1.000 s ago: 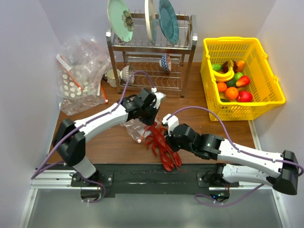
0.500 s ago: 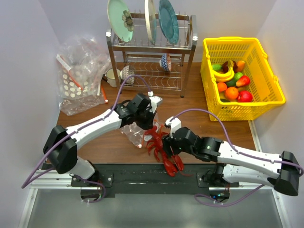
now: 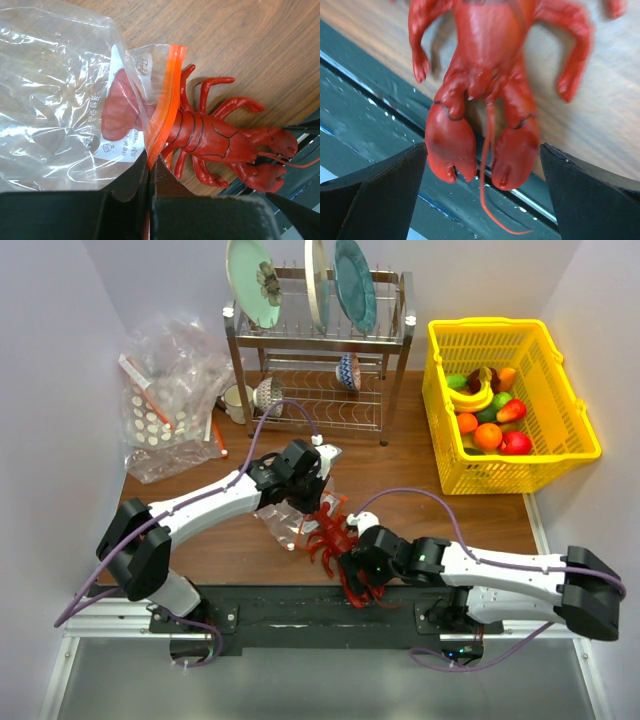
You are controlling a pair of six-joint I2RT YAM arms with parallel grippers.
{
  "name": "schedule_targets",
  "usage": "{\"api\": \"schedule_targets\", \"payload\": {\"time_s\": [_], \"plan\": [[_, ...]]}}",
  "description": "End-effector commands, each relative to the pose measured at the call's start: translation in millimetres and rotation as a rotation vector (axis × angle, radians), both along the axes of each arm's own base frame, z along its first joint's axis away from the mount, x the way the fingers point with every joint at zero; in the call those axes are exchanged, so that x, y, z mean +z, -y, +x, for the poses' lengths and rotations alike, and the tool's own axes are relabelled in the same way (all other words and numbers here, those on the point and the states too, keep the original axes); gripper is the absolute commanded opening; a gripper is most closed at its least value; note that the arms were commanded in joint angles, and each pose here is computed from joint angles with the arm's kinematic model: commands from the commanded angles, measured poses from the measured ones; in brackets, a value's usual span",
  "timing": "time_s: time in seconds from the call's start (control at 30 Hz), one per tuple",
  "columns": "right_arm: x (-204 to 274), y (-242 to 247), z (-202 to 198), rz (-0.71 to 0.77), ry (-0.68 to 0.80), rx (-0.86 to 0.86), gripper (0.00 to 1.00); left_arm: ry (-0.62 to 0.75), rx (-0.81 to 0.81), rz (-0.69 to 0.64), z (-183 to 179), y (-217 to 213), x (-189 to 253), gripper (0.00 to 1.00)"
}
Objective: Place the food in the zip-top bag and seal the zipper
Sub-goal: Place the fake lobster in the zipper food storage bag.
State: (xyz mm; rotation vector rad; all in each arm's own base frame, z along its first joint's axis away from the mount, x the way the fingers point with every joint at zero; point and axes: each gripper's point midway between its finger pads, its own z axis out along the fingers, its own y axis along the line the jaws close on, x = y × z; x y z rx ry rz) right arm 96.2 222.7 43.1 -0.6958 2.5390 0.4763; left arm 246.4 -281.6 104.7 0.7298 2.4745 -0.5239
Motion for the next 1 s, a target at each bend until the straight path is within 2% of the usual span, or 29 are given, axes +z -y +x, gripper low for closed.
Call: {"api": "schedule_targets", "payload": {"time_s": [0.0,0.33,0.5,0.67,0.97], "plan": [[-13.1,-6.7,-6.9,-0.037,-0.003,-0.011,0.99,0.050,-0.005,-0.001,9.3,3.0,6.0,0.00],[-10.2,-25.5,-13.3,-0.035,0.021,-0.005,0.99,0.051,-0.008,0.000,10.1,4.6,6.4,0.00],[7.6,-27.2,-4.5,-0.015,0.071,-0.054,0.99,0.049,-0.005,0.002,11.6,4.4,5.3,0.00],[39.4,-20.7,-1.8,0.066,0.110,-0.071,0.98,0.052,-0.006,0.007,11.1,3.4,5.8,0.00],[28.4,16.7,3.4,-0.066,0.122,-0.191,0.77,0.057,-0.009,-0.003,11.0,4.4,9.0,0.00]]}}
